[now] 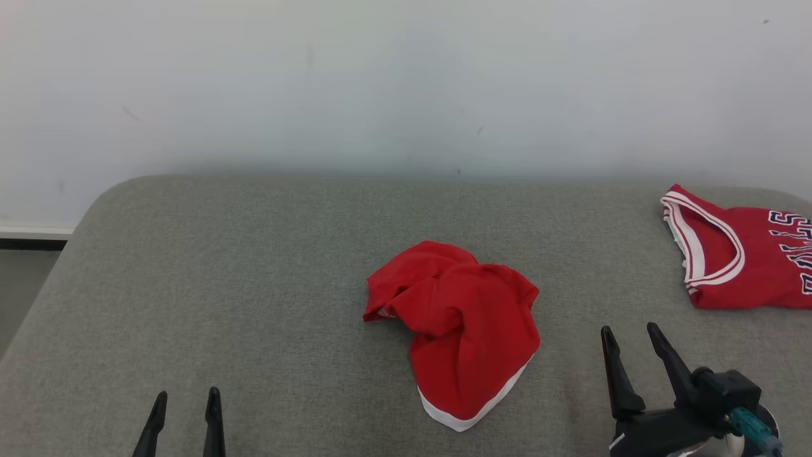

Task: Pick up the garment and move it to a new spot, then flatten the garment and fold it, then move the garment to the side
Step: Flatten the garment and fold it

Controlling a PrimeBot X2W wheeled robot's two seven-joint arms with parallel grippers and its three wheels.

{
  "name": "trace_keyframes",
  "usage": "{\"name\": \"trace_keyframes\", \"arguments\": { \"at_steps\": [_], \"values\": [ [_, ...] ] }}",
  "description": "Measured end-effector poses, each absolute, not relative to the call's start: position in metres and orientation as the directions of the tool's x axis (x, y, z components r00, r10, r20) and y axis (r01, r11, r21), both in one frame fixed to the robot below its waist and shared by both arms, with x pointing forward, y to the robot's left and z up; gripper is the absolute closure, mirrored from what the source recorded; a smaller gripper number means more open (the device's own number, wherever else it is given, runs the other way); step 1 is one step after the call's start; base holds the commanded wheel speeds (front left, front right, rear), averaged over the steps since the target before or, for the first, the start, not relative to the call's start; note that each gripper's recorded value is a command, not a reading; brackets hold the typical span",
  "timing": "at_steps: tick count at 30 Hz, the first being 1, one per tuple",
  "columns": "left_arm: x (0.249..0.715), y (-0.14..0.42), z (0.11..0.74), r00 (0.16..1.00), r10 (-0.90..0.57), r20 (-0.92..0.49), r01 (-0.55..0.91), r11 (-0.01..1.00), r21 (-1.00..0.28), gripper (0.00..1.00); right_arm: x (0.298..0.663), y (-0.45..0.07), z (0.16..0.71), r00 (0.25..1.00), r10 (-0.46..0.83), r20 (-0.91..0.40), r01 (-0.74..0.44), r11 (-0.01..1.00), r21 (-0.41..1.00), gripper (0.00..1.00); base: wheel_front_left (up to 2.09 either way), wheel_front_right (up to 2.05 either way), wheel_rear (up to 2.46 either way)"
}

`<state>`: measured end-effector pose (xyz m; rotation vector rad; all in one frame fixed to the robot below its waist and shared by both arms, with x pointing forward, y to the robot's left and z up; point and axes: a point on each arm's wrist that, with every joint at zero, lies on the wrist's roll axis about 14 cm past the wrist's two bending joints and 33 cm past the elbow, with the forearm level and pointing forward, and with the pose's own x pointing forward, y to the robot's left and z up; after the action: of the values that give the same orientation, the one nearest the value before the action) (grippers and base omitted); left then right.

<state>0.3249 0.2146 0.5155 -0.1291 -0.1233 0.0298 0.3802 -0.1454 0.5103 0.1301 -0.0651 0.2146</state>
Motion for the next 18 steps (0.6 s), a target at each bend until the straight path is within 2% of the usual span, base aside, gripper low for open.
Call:
{"name": "trace_keyframes", "arguments": {
  "at_steps": [9,18],
  "values": [
    [0.320,0.219,0.511,0.992,0.062,0.108,-0.046,0.988,-0.144,0.00,0.425,-0.122,0.488,0.959,0.279,-0.054,-0.275,0.959,0.074,0.00,0.00,0.00,0.00],
    [0.321,0.228,0.511,0.990,0.099,0.101,-0.084,0.986,-0.143,0.00,0.455,-0.095,0.448,0.920,0.329,-0.214,-0.324,0.944,0.059,0.00,0.00,0.00,0.00]
  ]
}}
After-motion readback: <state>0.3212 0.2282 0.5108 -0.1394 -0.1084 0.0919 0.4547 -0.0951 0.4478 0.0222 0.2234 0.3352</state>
